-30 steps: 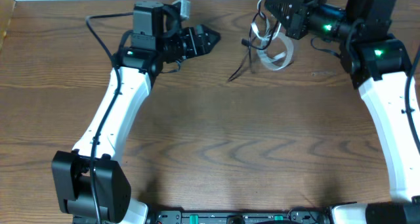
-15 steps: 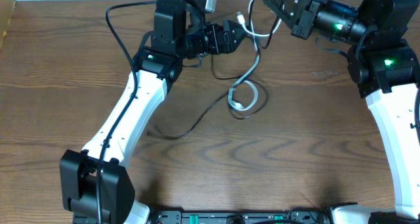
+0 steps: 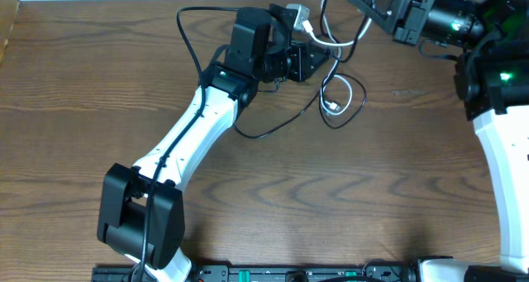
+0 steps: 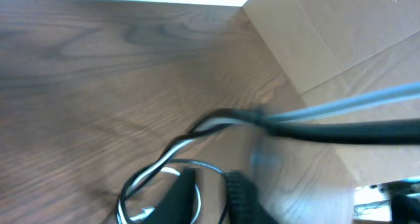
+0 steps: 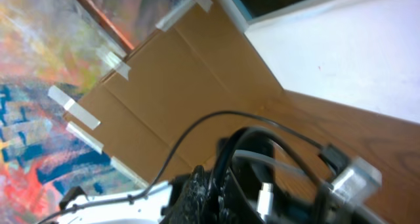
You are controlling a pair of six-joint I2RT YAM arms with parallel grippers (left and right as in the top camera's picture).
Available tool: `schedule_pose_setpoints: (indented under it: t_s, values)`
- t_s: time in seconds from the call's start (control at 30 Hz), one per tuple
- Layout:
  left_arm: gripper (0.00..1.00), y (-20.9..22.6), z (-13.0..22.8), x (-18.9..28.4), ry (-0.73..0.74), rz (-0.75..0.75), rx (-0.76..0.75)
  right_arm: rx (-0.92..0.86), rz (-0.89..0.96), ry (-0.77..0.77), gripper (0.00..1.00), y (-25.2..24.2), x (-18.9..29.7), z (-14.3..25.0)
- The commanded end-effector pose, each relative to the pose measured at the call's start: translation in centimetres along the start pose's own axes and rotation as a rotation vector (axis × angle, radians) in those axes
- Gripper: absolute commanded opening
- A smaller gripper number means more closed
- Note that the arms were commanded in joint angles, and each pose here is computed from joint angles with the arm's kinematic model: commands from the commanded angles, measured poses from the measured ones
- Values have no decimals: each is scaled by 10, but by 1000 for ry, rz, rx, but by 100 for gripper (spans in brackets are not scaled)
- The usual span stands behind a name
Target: Untangle cables
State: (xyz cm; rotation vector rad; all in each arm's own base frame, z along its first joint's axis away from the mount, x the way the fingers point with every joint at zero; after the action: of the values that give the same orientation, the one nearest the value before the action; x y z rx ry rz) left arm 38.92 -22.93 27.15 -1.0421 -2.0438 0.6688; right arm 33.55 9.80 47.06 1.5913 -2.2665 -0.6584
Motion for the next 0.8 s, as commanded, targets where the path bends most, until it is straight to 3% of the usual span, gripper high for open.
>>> schedule_pose_setpoints:
  t_s: [0.0, 0.1, 0.17, 0.3, 0.5, 0.77]
  values:
    - [8, 7, -18, 20, -66, -41, -23, 15, 151, -13, 1, -15, 24, 3]
    - [7, -2, -33, 53, -126, -58, -28, -88, 458, 4, 1, -51, 48, 22]
    - [7, -13, -45, 89, -191, -73, -38, -160, 758, 45, 1, -79, 74, 39]
    - [7, -23, -59, 137, -296, -91, 6, -259, 1086, 107, 1, -112, 101, 60]
    - [7, -30, -71, 190, -424, -120, 8, -403, 1293, 196, 1, -161, 132, 88]
    - [7, -23, -79, 238, -546, -184, 22, -606, 1367, 301, 1, -226, 169, 133]
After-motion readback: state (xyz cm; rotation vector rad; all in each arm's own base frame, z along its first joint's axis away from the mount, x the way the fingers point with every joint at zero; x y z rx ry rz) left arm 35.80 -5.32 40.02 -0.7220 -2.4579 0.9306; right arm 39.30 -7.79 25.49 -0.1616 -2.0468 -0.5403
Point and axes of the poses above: each gripper's point midway between its finger pads, its own x axis back along the fingers, its own y axis along the line the jaws close on, z = x × y, the point moved 9 cm from there along x, back along the fingers, and after that the axes turned 8 degrees about x, right-handed, at the moved point
